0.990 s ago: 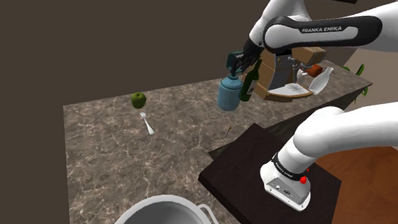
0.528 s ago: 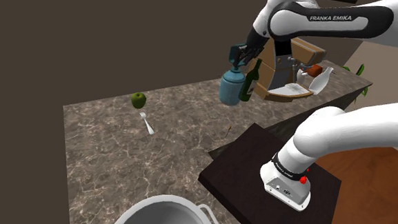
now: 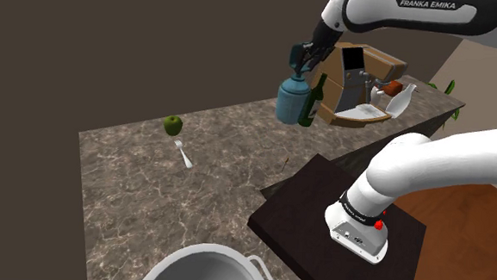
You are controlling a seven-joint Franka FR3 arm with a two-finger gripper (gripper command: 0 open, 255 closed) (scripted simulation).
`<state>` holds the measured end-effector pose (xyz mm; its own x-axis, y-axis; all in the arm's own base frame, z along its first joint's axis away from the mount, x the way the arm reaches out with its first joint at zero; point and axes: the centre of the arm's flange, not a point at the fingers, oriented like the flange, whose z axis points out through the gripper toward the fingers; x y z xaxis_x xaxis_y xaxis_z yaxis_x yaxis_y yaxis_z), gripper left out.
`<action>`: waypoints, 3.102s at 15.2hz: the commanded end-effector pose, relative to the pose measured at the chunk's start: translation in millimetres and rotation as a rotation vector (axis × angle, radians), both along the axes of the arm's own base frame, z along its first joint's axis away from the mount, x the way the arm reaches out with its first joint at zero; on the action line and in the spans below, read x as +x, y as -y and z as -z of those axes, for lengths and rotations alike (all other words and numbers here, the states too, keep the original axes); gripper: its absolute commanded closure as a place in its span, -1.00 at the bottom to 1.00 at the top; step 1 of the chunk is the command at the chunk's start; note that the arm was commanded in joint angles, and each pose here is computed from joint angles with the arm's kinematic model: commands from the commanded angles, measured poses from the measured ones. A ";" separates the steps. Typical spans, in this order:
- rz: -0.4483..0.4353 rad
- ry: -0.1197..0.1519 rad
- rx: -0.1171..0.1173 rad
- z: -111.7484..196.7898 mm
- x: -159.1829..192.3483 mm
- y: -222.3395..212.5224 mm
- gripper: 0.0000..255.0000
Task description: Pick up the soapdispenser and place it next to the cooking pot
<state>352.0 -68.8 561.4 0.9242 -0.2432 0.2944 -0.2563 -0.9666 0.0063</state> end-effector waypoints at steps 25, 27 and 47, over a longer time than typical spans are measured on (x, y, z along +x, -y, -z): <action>0.000 0.001 0.000 -133.9 0.3 1.6 1.00; 0.000 0.001 0.000 -134.1 -2.5 -24.6 1.00; 0.000 0.001 0.000 -135.3 -31.3 -287.0 1.00</action>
<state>319.6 204.6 695.1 0.9244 -0.2421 0.2949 -0.2556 -0.9667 0.0078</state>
